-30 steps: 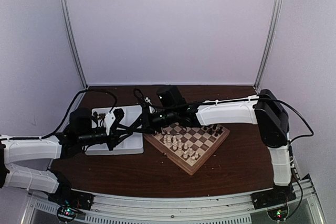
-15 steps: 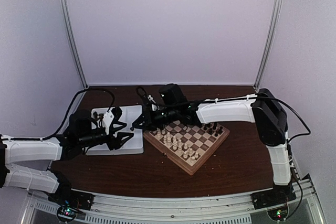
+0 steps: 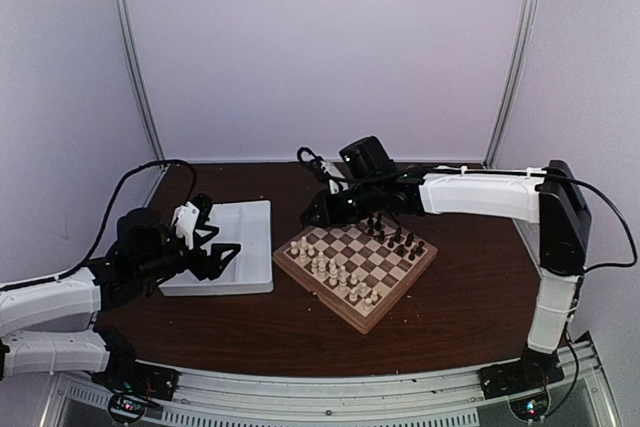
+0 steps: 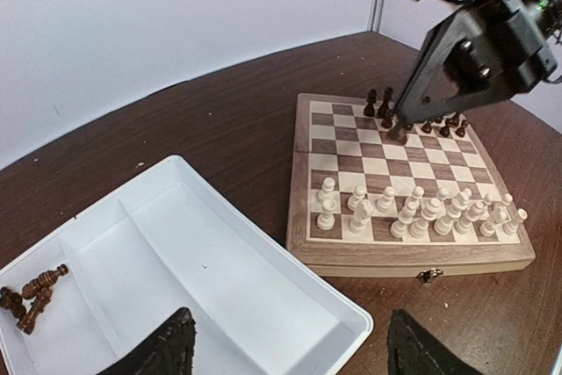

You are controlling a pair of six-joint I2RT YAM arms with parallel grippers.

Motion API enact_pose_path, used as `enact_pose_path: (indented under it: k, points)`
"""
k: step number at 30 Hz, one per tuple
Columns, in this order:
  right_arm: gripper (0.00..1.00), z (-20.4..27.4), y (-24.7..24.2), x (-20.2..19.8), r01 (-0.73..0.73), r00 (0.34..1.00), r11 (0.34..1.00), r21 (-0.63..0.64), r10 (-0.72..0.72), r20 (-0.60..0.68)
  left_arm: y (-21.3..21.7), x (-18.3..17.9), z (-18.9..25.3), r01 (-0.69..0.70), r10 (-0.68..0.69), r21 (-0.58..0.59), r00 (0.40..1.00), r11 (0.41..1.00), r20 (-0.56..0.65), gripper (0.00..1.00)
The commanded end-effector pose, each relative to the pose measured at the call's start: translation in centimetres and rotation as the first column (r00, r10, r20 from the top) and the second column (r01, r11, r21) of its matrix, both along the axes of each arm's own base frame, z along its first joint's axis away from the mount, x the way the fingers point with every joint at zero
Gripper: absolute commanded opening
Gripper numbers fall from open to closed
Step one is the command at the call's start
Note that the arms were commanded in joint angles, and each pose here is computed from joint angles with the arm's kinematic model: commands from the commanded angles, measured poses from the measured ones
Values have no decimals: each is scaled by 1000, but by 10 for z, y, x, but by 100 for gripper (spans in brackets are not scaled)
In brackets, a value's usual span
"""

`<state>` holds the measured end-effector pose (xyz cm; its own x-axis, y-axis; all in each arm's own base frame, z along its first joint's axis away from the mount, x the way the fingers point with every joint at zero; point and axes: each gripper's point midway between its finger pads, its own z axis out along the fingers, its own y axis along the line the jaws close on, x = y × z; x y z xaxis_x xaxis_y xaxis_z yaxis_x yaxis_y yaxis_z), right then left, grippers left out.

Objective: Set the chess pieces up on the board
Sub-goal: Place the chess piece on the chessboard.

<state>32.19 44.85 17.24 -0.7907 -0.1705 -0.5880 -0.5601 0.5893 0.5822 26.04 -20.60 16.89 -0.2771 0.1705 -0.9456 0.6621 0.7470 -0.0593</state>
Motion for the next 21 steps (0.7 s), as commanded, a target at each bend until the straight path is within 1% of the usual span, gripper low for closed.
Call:
enact_pose_path:
  k: [1, 4, 7, 10, 15, 19, 21]
  points:
    - [4, 17, -59, 15, 81, 989, 990, -116, -65, 136, 13, 8, 11, -99, 98, -12, 995, 995, -30, 76]
    - [4, 11, -89, 19, 117, 983, 973, -199, -84, 165, 16, 10, 11, -120, 120, 5, 991, 993, -52, 78]
    - [4, 7, -106, 24, 135, 976, 951, -280, -78, 204, 15, 12, 13, -129, 129, 8, 990, 992, -65, 78]
    - [5, -2, -110, 27, 108, 979, 927, -359, -36, 202, 13, 15, 16, -132, 132, -1, 989, 991, -72, 79]
    - [5, -18, -111, 38, 109, 977, 892, -438, -14, 214, 9, 20, 25, -130, 129, -21, 989, 991, -73, 79]
    - [5, -28, -112, 51, 124, 972, 862, -491, -7, 234, 13, 23, 25, -163, 161, -7, 983, 987, -90, 79]
    - [5, -31, -112, 57, 131, 969, 850, -510, -2, 246, 19, 27, 27, -203, 203, 4, 976, 979, -85, 79]
